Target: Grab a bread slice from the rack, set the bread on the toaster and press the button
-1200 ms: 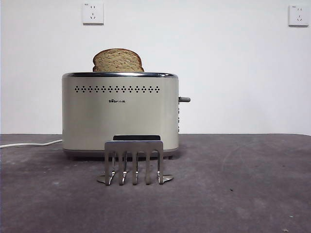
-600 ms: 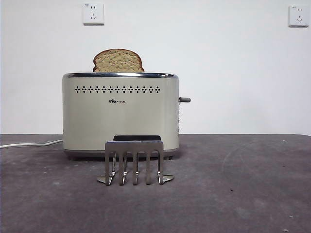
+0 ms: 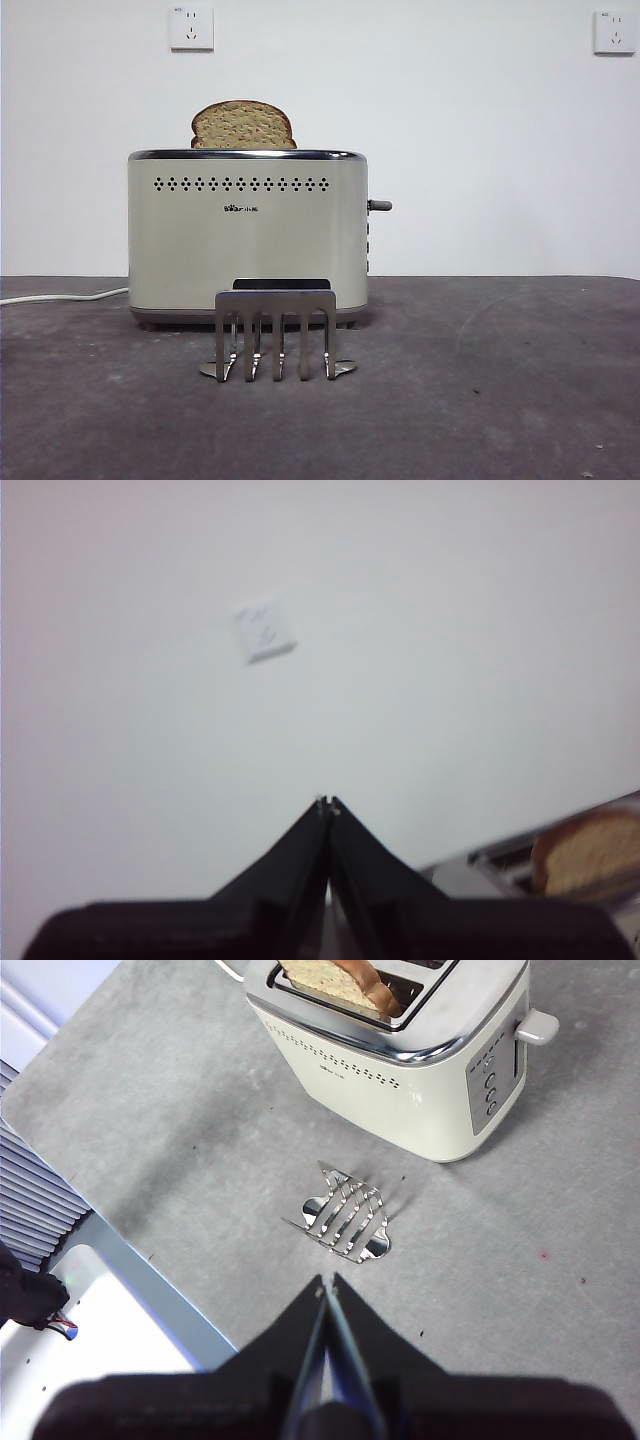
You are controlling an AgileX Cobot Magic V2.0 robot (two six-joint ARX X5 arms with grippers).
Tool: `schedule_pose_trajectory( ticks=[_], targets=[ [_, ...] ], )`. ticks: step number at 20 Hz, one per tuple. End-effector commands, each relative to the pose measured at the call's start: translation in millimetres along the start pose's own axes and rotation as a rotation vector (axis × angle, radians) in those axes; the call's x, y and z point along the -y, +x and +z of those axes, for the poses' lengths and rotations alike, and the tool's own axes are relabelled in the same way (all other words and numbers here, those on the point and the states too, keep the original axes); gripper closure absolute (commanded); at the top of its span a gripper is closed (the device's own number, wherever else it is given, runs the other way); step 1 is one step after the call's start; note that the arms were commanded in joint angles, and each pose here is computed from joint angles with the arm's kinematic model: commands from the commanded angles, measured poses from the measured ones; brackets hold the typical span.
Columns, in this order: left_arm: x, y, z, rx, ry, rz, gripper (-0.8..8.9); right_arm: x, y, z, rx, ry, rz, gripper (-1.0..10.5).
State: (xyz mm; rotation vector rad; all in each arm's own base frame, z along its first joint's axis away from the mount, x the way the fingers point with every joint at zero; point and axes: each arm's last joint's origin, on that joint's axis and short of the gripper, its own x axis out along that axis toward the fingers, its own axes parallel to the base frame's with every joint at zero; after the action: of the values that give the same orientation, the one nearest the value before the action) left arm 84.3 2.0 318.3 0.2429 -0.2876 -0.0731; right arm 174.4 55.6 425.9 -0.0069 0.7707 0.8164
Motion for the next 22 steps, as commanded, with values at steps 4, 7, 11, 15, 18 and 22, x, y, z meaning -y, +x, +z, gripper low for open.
schedule_pose_trajectory(
  ticks=[4,7,11,15,18,22],
  targets=[
    [18,-17,-81,-0.106,-0.063,0.055,8.14,0,1,-1,-0.001,-0.008,-0.003,9.5],
    [25,-22,-113,-0.164,-0.090,0.071,8.14,0,1,-1,-0.001,-0.008,-0.003,9.5],
    [31,-27,-139,-0.219,-0.112,0.064,8.14,0,1,-1,-0.001,-0.007,-0.003,9.5],
    [34,-30,-150,-0.314,-0.125,0.047,8.14,0,1,-1,-0.001,-0.008,-0.003,9.5],
    [36,-33,-158,-0.402,-0.150,0.032,8.14,0,1,-1,-0.001,-0.008,-0.003,9.5],
    [38,-36,-163,-0.461,-0.224,0.025,8.14,0,1,-1,-0.001,-0.007,-0.003,9.5]
  ],
)
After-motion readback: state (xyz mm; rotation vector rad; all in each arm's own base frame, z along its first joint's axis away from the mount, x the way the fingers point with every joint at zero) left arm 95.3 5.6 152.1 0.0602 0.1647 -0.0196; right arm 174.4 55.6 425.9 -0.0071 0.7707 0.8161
